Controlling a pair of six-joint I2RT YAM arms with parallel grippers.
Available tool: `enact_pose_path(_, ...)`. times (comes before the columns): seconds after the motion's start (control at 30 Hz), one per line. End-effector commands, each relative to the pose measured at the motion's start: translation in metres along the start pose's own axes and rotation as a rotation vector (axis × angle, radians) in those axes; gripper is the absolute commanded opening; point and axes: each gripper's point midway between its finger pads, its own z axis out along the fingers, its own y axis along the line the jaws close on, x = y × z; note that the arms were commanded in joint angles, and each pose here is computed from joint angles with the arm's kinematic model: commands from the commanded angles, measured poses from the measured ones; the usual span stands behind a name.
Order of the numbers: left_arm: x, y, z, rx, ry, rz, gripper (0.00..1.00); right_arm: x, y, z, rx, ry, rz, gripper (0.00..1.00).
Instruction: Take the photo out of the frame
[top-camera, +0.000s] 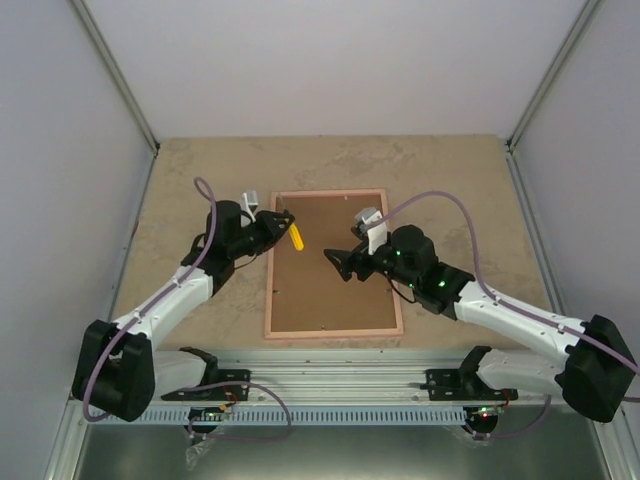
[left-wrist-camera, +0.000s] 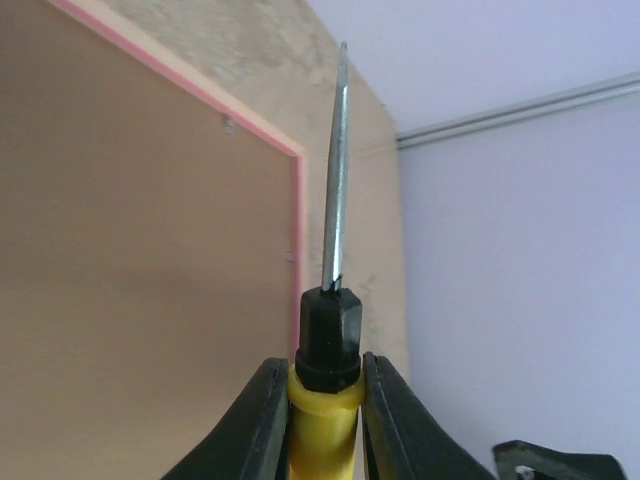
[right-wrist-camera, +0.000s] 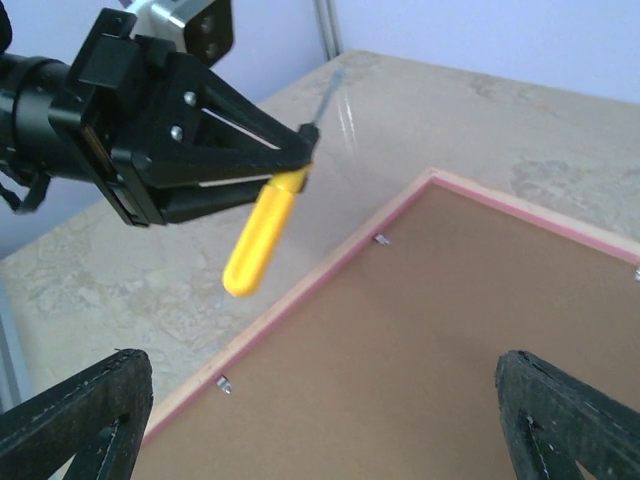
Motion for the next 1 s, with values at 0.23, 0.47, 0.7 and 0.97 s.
enact_pose_path(0.23, 0.007, -0.081, -0.013, 0.317, -0.136, -0.036, 0.00, -0.036, 0.023, 0.015, 0.034, -0.176, -0.059, 0.86)
enact_pose_path(0.47, 0.022, -0.099, -0.008, 0.399, -0.121, -0.060, 0.00, -0.045, 0.026, 0.032, 0.037, -0.194, -0.080, 0.79)
enact_pose_path(0.7, 0.026, -0.099, -0.005, 0.414, -0.123, -0.128, 0.00, -0.049, 0.014, 0.038, 0.116, -0.222, -0.073, 0.67)
enact_pose_path(0.97, 0.035, -0.099, -0.003, 0.441, -0.086, -0.192, 0.00, -0.057, 0.016, 0.041, 0.117, -0.250, -0.099, 0.53)
